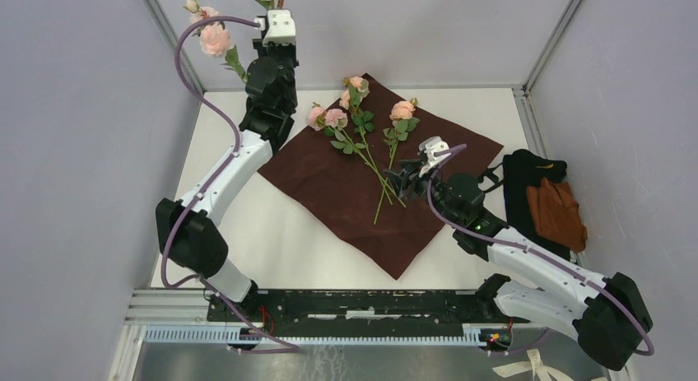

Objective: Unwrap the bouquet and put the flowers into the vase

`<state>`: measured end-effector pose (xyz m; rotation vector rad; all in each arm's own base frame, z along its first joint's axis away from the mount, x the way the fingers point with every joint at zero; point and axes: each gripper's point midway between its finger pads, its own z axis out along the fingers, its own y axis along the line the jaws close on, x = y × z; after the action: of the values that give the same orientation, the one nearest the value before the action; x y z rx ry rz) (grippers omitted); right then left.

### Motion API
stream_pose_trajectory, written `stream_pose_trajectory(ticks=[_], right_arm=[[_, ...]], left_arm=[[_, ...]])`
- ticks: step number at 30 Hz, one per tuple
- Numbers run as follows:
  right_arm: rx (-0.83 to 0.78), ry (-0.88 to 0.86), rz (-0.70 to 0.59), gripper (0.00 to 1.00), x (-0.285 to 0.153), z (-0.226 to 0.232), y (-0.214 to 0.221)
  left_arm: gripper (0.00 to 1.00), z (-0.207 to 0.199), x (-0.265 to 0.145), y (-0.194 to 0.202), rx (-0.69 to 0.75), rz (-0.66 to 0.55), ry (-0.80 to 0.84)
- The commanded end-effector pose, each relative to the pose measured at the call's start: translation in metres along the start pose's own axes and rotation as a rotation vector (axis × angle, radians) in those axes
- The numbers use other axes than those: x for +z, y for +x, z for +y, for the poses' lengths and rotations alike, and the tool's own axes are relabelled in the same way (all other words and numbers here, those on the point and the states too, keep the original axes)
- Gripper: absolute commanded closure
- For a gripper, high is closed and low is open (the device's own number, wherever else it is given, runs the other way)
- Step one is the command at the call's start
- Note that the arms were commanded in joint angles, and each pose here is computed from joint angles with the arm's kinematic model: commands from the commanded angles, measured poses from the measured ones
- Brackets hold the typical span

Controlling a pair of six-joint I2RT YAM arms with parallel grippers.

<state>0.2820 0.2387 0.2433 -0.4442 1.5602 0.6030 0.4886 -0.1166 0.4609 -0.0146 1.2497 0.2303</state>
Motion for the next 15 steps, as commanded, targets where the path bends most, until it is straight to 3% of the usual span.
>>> stream_pose_trajectory(ticks=[1, 6, 15], right_arm=[[0.016, -0.02, -0.043, 0.49, 0.004, 0.003, -0.01], [0.017, -0.012, -0.036, 0.49, 0.007, 0.0, -0.008], [0.029, -0.043, -0.028, 0.49, 0.01, 0.004, -0.004]], left_arm=[[0.98, 0.051, 0.013, -0.037, -0.049, -0.103, -0.15], [0.98, 0.079, 0.022, -0.026, -0.122, -0.114, -0.18], [0.98, 0.09, 0.032, -0.026, -0.136, -0.121, -0.175]])
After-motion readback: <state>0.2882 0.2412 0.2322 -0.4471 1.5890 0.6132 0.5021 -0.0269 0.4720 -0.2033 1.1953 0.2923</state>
